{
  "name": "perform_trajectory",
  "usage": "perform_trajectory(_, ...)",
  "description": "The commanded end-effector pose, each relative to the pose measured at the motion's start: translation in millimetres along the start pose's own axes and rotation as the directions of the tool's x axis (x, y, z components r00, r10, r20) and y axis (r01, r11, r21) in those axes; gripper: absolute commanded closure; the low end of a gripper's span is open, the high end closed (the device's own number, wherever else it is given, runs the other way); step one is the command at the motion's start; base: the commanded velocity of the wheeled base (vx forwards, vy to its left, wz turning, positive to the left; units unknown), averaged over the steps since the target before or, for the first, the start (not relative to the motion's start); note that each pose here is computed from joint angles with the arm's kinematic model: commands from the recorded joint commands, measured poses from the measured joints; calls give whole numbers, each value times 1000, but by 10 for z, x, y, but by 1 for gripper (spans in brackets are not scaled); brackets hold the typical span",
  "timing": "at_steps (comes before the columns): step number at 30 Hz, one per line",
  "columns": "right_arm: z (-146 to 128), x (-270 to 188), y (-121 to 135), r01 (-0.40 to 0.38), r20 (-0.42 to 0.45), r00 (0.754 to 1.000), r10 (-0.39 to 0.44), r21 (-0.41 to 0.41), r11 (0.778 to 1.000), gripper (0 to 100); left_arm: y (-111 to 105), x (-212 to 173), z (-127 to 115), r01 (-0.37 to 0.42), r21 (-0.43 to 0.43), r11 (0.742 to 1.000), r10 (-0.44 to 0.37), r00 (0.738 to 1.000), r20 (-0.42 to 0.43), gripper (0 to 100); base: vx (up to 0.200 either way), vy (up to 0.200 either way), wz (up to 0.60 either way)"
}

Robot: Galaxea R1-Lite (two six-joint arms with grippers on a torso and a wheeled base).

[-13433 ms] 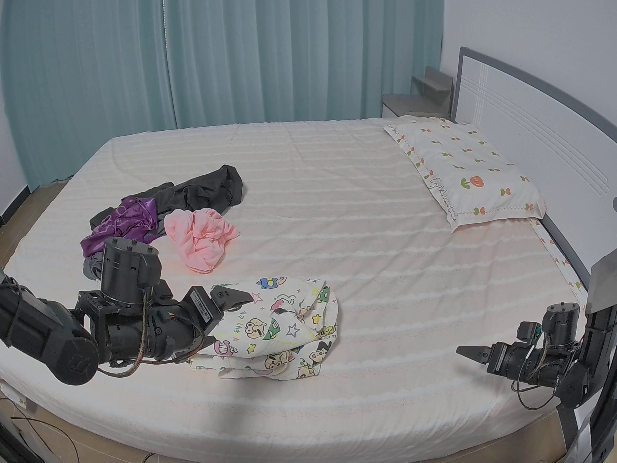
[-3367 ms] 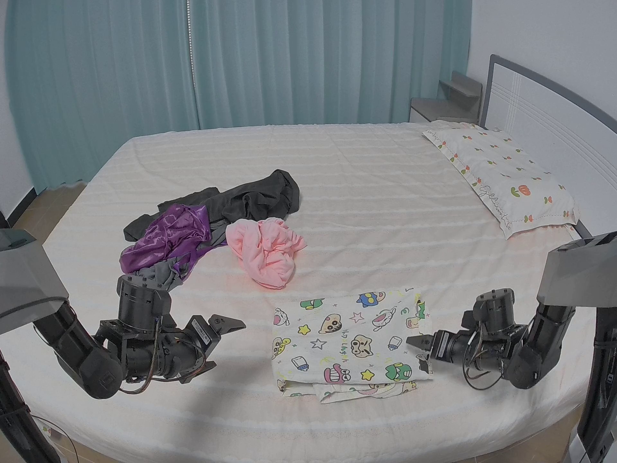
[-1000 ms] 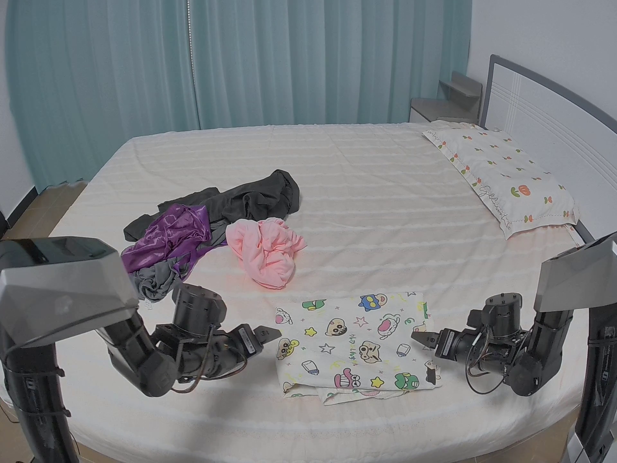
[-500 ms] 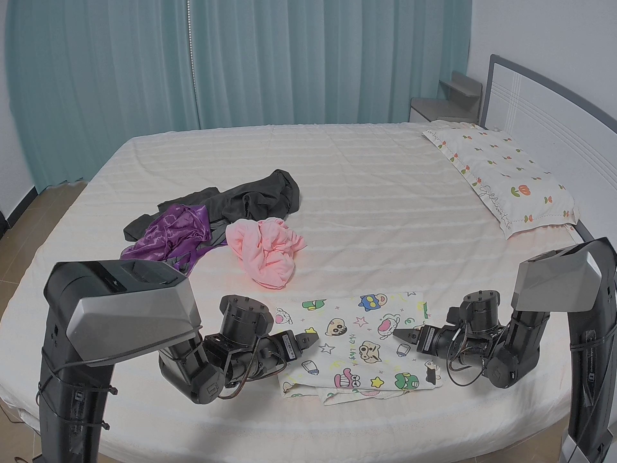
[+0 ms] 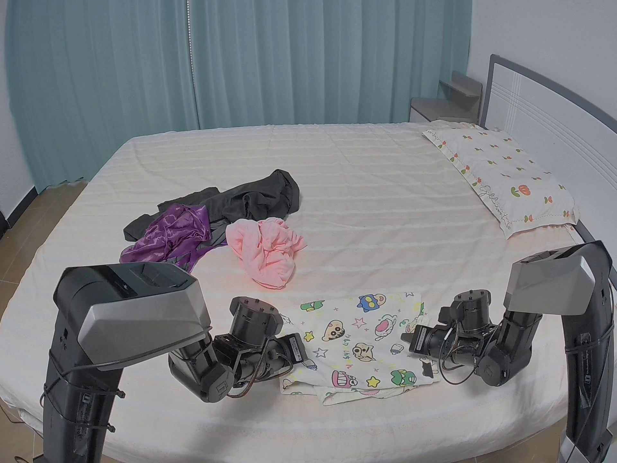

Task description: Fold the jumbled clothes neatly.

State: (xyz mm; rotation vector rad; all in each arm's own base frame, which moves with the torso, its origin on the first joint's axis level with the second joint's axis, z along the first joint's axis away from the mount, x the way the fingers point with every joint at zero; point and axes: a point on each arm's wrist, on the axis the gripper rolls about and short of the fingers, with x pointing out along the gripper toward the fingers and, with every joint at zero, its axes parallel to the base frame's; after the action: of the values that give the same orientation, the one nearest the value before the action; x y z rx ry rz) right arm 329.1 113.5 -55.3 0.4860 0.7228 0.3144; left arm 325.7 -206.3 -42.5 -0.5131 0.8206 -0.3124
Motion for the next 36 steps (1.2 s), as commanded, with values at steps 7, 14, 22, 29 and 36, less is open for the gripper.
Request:
perform_trajectory(7,5,7,5,-1,4,1000,1,2,1000,100,-40,-119,70,5,-53,999,-4,1000,16,100,0,0,0)
perform_trajectory(14,5,-2,7,0,3,1000,0,2,1000,100,-37,-153,65,1,-54,999,0,1000,13,100,0,0,0)
perform_trajectory(22,6,-6,8,1,4,1000,-1,2,1000,100,-50,-227,82,9,-52,999,-8,1000,21,100,0,125,0)
perform_trajectory(29,7,-9,15,0,6,1000,0,2,1000,100,-52,-267,90,8,-55,998,-7,1000,22,100,0,200,0)
perform_trajectory(36,9,-17,25,-4,9,1000,4,1,1000,100,-60,-292,98,10,-55,998,-9,1000,24,100,0,200,0)
